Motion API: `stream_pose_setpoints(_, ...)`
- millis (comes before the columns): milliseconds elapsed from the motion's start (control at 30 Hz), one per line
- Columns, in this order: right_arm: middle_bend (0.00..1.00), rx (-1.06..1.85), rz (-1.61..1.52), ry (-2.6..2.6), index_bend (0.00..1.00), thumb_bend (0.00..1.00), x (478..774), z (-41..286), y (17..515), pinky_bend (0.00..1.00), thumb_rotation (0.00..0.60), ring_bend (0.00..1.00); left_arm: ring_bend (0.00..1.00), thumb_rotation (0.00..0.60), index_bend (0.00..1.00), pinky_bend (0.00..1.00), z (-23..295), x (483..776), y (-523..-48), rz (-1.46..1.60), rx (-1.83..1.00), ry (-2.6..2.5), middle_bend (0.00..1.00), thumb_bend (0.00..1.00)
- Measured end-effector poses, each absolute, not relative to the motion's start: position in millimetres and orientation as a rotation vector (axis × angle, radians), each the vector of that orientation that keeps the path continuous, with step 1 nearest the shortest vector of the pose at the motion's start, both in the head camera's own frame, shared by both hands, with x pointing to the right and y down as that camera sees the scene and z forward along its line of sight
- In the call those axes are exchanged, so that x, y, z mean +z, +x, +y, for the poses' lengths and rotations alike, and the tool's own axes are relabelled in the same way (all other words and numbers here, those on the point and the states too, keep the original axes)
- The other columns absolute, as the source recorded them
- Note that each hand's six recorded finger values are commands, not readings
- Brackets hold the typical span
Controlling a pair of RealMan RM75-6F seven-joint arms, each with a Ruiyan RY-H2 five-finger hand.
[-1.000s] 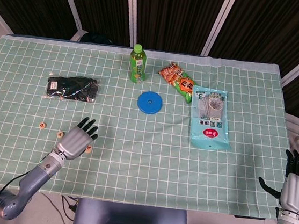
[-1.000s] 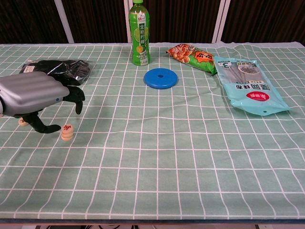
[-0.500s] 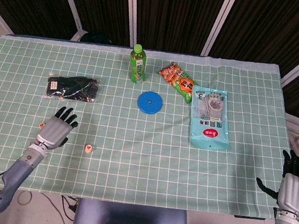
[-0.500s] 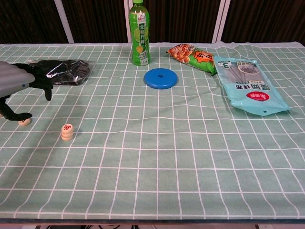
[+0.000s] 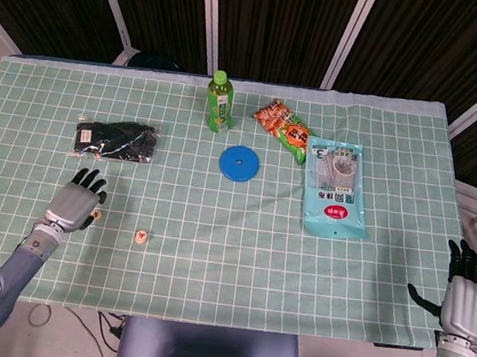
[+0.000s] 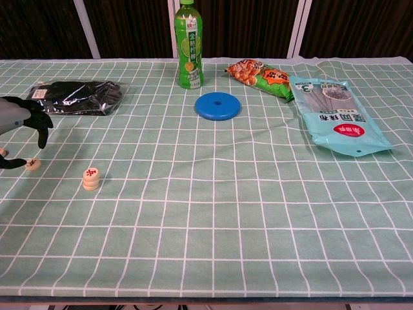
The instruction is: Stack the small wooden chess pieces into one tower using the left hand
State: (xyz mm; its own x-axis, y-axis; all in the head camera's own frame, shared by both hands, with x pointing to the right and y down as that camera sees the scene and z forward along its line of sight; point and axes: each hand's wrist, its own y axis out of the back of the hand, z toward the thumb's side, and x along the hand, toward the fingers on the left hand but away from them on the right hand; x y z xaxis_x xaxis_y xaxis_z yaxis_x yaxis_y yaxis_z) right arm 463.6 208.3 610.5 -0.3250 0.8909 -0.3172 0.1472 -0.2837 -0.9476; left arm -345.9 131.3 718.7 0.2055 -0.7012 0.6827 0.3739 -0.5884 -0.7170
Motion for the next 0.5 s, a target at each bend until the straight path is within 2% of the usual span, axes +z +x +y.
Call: stream_pose_setpoints(500, 0.0, 1.673, -1.393, -1.324, 0.06, 0.25, 610.7, 208.2, 465.2, 0.0, 0.6, 0.02, 0.0, 0.6, 0.45, 0.09, 136.9, 724.7, -343.9, 0.283, -1.531, -1.588, 0.17, 0.31)
